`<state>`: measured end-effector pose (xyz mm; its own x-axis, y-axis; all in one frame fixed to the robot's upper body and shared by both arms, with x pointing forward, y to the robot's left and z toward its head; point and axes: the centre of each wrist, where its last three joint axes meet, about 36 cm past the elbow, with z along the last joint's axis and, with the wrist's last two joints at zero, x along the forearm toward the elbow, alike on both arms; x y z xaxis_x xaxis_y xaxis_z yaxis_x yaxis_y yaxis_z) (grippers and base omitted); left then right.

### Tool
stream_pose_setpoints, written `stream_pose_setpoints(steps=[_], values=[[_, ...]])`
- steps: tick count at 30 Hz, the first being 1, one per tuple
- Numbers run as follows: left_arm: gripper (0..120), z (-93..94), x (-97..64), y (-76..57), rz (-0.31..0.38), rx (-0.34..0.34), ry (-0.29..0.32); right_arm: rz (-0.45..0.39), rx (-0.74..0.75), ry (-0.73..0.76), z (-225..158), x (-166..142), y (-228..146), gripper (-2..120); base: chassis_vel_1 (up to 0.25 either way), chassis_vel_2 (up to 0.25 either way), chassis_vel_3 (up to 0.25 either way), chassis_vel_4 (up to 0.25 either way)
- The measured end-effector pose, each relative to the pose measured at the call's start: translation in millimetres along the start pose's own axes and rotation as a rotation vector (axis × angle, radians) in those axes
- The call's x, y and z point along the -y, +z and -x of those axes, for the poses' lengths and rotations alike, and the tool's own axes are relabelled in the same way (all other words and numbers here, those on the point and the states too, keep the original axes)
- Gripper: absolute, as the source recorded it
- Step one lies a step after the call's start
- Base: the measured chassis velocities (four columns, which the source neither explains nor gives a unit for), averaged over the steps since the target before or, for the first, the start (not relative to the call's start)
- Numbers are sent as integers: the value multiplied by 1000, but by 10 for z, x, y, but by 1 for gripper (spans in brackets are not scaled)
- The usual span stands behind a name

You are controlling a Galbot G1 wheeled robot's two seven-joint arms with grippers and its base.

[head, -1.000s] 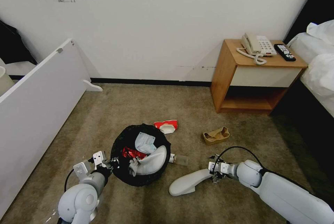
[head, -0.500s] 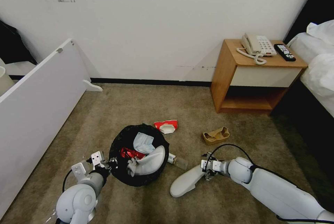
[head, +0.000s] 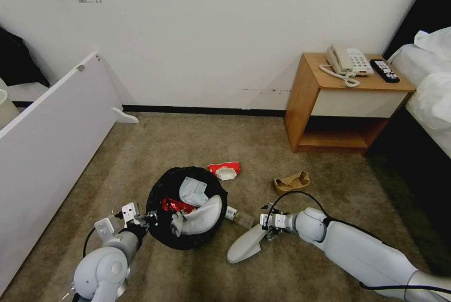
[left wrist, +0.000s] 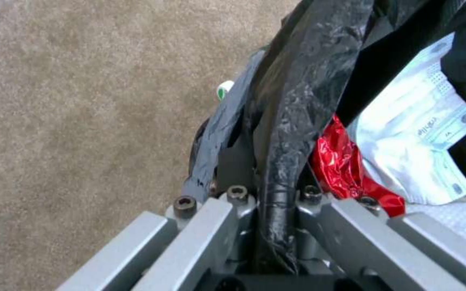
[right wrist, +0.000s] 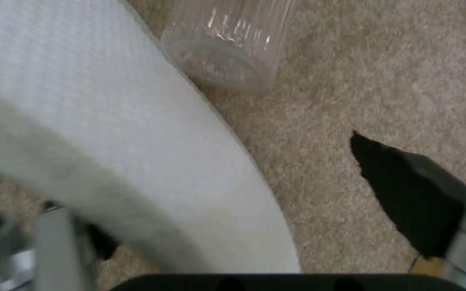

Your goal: Pick up the trash bin and place the garbage on the floor into it.

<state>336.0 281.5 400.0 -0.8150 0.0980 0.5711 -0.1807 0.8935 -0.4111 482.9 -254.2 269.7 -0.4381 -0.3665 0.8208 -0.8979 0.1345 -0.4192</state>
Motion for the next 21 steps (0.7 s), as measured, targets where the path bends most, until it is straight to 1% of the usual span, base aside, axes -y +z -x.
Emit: stream_pose_setpoints(steps=[1,2,4,5,7,8,9,11,12,14,15,16,17,18,19,21], values=[[1,9,3,0,0,-1,1,0,1,-1,5,2,-2,79,0,0,0,0],[1,9,3,0,0,-1,1,0,1,-1,5,2,-2,79,0,0,0,0],[1,22,5,3,0,-3,2,1,4,-2,15,6,4,68,0,0,0,0],[1,22,5,3,0,-3,2,1,4,-2,15,6,4,68,0,0,0,0],[1,33,2,-2,1,-4,2,2,7,-2,24,13,-1,58,0,0,0,0],[1,33,2,-2,1,-4,2,2,7,-2,24,13,-1,58,0,0,0,0],[1,40,0,-9,2,-3,1,3,9,-3,29,13,-7,51,0,0,0,0],[1,49,-3,-14,2,-3,1,4,11,-5,36,9,-17,42,0,0,0,0],[1,49,-3,-14,2,-3,1,4,11,-5,36,9,-17,42,0,0,0,0],[1,54,-5,-10,1,-5,1,4,14,-5,34,14,-28,31,0,0,0,0],[1,57,-5,-6,0,-6,1,2,18,-5,30,19,-41,28,0,0,0,0],[1,57,-5,-6,0,-6,1,2,18,-5,30,19,-41,28,0,0,0,0],[1,61,-4,0,-1,-7,1,0,21,-4,22,27,-54,21,0,0,0,0],[1,63,0,4,-2,-8,2,-1,25,-4,15,34,-66,18,0,0,0,0],[1,63,0,4,-2,-8,2,-1,25,-4,15,34,-66,18,0,0,0,0],[1,66,4,10,-2,-10,2,-6,35,0,-17,58,-97,6,0,0,0,0]])
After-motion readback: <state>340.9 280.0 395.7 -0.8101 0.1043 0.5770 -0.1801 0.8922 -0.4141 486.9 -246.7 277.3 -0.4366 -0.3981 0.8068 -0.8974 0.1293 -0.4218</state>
